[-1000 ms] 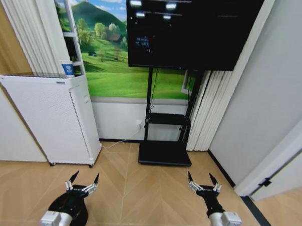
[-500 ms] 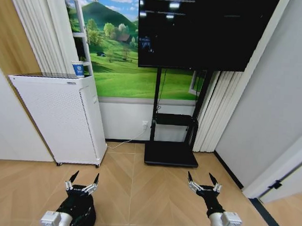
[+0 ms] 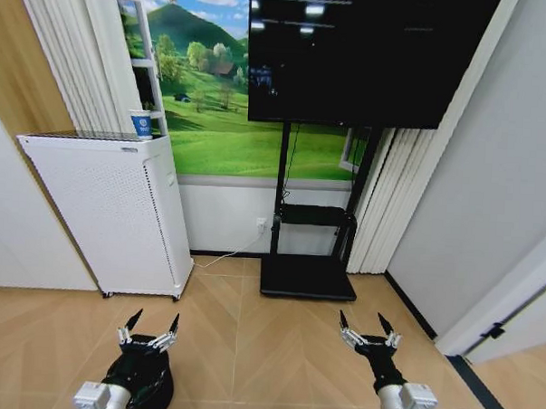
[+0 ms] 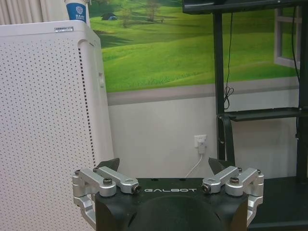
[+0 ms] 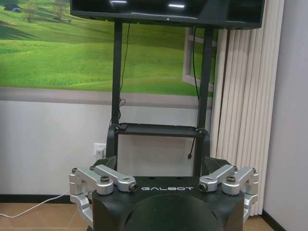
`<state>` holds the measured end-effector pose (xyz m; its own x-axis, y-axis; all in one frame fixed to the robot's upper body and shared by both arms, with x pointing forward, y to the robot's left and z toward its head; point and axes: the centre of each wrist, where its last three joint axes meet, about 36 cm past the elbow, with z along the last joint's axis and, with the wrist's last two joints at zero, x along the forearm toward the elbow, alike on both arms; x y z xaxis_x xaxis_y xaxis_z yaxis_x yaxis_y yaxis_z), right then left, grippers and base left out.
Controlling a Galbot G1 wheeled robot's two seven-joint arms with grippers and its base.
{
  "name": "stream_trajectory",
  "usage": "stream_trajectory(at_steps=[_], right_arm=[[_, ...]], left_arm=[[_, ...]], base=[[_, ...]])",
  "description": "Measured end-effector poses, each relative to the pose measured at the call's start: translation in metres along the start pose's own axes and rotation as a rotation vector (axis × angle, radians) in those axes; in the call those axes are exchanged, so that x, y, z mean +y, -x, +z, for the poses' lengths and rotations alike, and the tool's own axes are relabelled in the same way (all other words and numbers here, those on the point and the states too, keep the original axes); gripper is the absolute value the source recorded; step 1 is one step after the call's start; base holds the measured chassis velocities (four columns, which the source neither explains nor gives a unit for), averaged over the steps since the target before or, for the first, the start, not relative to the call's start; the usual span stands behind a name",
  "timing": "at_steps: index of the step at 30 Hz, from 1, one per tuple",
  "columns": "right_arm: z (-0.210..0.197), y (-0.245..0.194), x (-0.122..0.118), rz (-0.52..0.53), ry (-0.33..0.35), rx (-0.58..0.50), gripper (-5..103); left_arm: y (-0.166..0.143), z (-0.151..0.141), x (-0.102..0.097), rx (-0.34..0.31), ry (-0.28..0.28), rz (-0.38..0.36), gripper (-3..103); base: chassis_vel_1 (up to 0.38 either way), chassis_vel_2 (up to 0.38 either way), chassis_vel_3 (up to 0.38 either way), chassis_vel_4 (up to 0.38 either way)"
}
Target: Pick up the trash bin and place the garbage on the floor into it.
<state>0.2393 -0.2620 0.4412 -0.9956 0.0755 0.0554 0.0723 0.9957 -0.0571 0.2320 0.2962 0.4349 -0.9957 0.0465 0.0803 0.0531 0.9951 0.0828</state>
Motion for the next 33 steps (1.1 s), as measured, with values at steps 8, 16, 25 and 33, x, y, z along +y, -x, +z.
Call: stream_trajectory(at_steps=[8, 16, 25, 33], right_arm=[[0.0, 0.0, 0.0, 0.0, 0.0, 0.0, 100], [0.0, 0.0, 0.0, 0.0, 0.0, 0.0, 100], [0.0, -0.0001, 0.0, 0.0, 0.0, 0.0, 100], [0.0, 0.0, 0.0, 0.0, 0.0, 0.0, 100]], left_arm=[[0.0, 0.0, 0.0, 0.0, 0.0, 0.0, 100], [0.0, 0.0, 0.0, 0.0, 0.0, 0.0, 100], [0.0, 0.0001, 0.0, 0.0, 0.0, 0.0, 100], [0.0, 0.0001, 0.0, 0.0, 0.0, 0.0, 100]], base=[[0.19, -0.191, -0.197, 0.209], [0.283, -0.282, -0.283, 0.288], [0.355, -0.364, -0.372, 0.368], [0.368, -0.347, -0.37, 0.34]])
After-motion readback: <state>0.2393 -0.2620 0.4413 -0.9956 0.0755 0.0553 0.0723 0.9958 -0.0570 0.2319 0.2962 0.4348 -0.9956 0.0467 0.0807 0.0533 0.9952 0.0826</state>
